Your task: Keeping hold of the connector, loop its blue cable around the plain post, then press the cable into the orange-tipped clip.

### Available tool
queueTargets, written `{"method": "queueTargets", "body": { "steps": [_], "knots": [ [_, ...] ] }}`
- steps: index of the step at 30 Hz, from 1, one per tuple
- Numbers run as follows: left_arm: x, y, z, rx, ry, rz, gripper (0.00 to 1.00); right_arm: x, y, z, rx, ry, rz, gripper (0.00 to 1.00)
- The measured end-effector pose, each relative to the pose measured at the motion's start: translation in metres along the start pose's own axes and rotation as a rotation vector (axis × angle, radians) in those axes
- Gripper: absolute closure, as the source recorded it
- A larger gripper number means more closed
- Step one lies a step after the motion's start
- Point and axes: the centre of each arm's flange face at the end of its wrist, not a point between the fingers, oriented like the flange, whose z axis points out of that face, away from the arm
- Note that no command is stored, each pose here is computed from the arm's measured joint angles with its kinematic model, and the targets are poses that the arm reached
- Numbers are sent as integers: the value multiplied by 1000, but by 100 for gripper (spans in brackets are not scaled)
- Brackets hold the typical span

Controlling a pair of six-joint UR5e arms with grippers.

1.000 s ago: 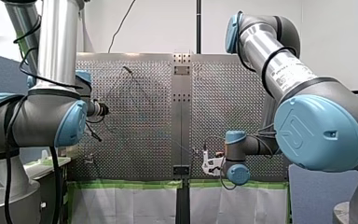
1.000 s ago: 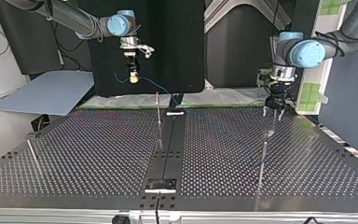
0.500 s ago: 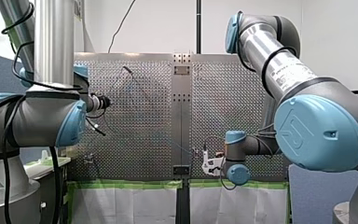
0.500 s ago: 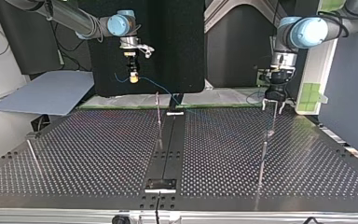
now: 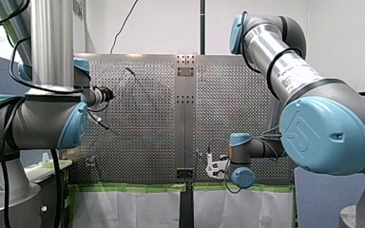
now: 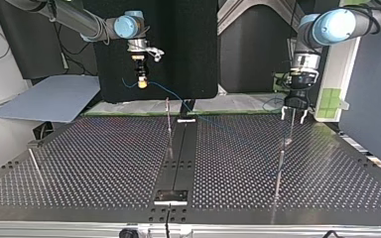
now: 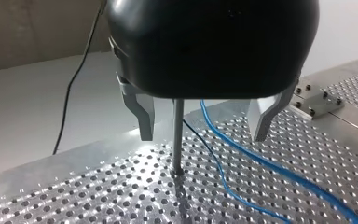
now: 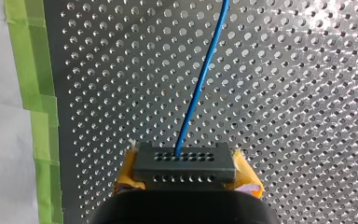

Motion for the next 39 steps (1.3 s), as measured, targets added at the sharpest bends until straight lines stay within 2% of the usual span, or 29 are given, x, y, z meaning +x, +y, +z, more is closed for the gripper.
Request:
{"method": "queueTargets", "body": {
  "steps": [6,11,21,31,39],
  "knots": [
    [-7,-12,0,-10,1,57,2,0,0,0,0,1,0,100],
    [-18,-24,3,-26,-26,110,2,0,0,0,0,2,1,100],
    [-62,-68,16,-31,-145,232,2,0,1,1,-2,3,2,100],
    [-112,-124,19,-34,-284,353,2,0,1,1,-1,4,2,100],
    [-129,-147,27,-77,-330,416,2,1,1,2,1,5,2,100]
  ]
}}
